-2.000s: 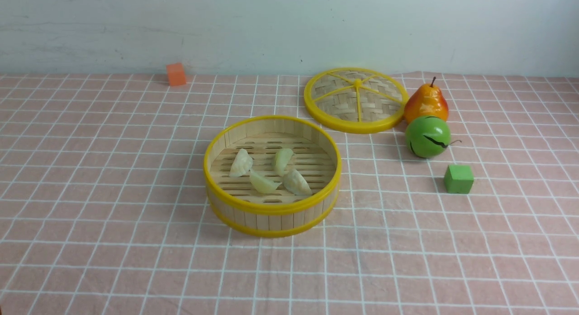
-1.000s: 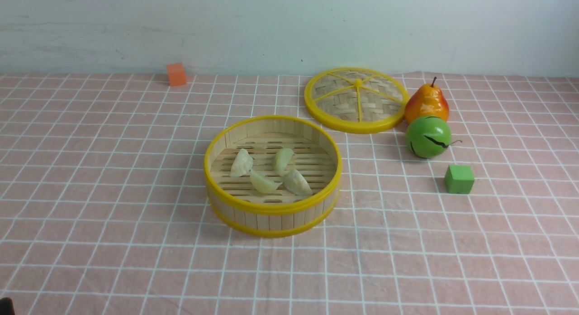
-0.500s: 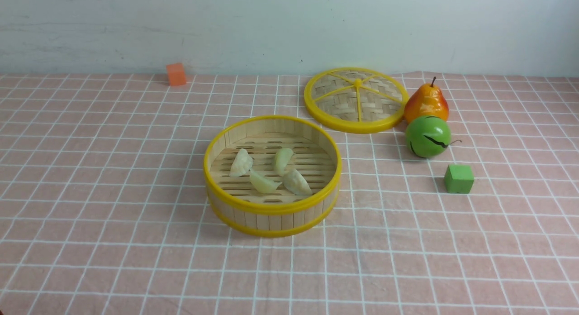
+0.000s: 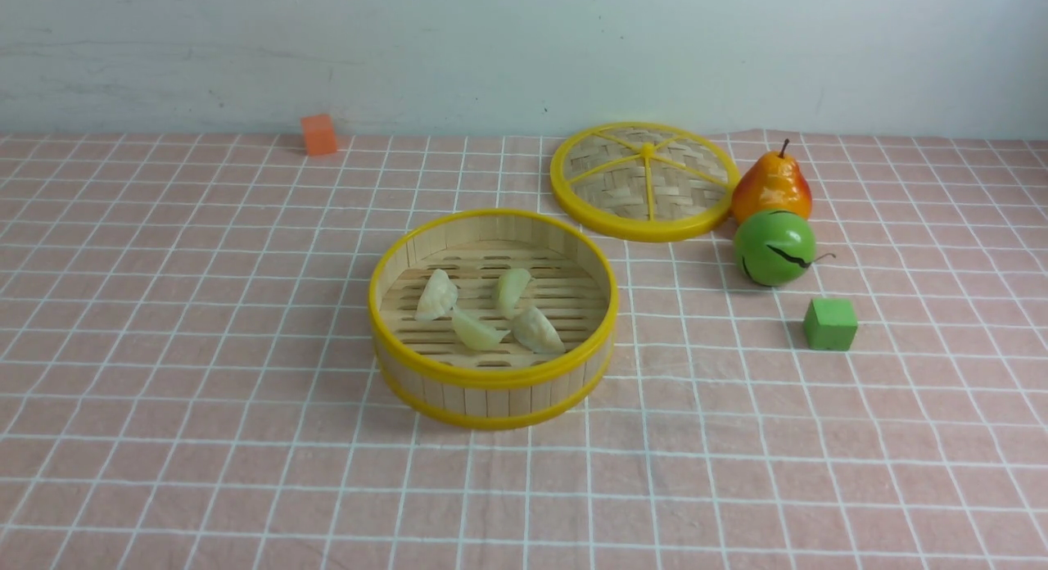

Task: Put the dumplings into the steamer on the table with the pink tablecloth.

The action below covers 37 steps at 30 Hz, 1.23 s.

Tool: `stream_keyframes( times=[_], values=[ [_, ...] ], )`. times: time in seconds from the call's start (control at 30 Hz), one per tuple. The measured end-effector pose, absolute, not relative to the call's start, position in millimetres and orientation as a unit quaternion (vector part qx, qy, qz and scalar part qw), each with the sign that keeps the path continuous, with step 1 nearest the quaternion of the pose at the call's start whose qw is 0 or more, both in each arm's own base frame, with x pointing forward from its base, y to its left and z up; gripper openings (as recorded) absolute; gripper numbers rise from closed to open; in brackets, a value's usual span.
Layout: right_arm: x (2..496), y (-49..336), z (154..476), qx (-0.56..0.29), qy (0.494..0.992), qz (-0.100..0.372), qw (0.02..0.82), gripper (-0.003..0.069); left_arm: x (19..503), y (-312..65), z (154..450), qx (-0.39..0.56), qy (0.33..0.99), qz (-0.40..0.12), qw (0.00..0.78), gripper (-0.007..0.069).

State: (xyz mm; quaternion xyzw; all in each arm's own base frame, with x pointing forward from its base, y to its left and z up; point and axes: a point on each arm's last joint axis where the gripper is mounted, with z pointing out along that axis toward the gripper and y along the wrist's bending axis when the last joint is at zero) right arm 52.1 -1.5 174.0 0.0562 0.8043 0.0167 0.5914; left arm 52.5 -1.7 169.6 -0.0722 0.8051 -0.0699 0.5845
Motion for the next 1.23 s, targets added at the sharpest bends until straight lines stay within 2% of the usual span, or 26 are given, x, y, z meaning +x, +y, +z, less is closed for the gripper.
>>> stream_keyframes(
  times=[1.23],
  values=[
    [52.1, -1.5, 174.0, 0.056, 0.804, 0.017, 0.591, 0.0051, 52.5, -1.7, 169.6, -0.071, 0.805, -0.069, 0.585, 0.0]
  ],
)
